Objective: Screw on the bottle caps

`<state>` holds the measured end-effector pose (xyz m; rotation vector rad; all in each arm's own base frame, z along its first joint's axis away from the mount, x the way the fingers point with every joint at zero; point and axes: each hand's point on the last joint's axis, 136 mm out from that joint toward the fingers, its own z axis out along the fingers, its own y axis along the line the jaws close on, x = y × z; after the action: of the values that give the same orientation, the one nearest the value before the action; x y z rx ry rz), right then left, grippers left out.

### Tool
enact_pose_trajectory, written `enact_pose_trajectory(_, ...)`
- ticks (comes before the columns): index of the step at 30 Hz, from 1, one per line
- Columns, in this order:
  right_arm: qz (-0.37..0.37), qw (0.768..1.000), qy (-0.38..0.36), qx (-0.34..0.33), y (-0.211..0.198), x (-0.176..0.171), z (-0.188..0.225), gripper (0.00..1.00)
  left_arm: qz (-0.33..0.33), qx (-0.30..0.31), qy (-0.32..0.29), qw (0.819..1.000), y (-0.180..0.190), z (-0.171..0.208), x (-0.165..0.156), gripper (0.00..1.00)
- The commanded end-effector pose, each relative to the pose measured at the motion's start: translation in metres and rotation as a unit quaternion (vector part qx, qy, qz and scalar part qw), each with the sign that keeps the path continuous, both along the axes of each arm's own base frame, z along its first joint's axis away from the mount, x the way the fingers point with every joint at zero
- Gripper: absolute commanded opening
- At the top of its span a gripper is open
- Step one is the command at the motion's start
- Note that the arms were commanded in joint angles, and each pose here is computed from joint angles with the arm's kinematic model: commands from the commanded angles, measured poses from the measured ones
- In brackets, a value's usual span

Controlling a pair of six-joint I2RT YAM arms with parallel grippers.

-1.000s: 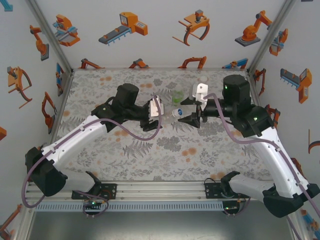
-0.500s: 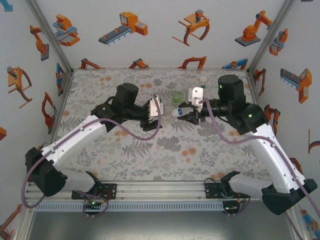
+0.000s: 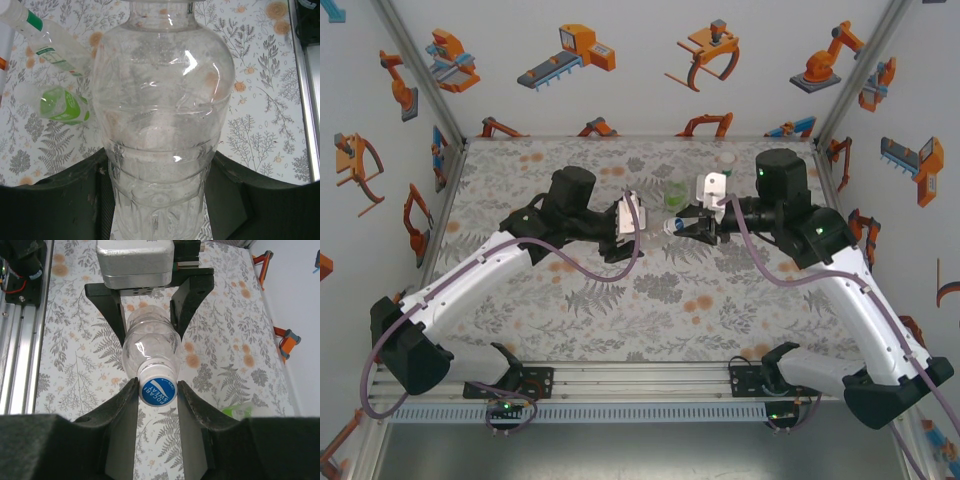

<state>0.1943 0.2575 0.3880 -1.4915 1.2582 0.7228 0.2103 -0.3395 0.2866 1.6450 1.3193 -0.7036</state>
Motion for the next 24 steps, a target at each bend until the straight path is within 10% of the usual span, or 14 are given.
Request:
enact_pose_trajectory(1, -0.022, 0.998, 0.059, 0.014, 0.003, 0.004, -0.003, 0.16, -0.008, -0.034, -0.017, 0.999, -0.002, 0.025, -0.005, 0.0)
enact_pose_trajectory(7, -0.182, 0.952, 0.231, 0.085, -0.005, 0.04, -0.01, 0.06, 0.015, -0.038, -0.024, 0.999, -0.008, 0.024, 0.01, 0.0)
enact_pose_trajectory(11, -0.369, 0.823, 0.4, 0.164, -0.033, 0.076, -0.032, 0.07, 0.037, -0.04, -0.037, 0.998, -0.013, 0.026, 0.025, 0.0)
enact_pose_trajectory(19, -0.451, 0.548, 0.667, 0.229, -0.032, 0.081, -0.081, 0.06, 0.037, -0.027, -0.044, 0.998, -0.021, 0.02, 0.036, 0.0)
enact_pose_trajectory(24, -0.454, 0.493, 0.711, 0.213, -0.025, 0.079, -0.098, 0.07, 0.034, -0.03, -0.043, 0.998, -0.023, 0.021, 0.035, 0.0)
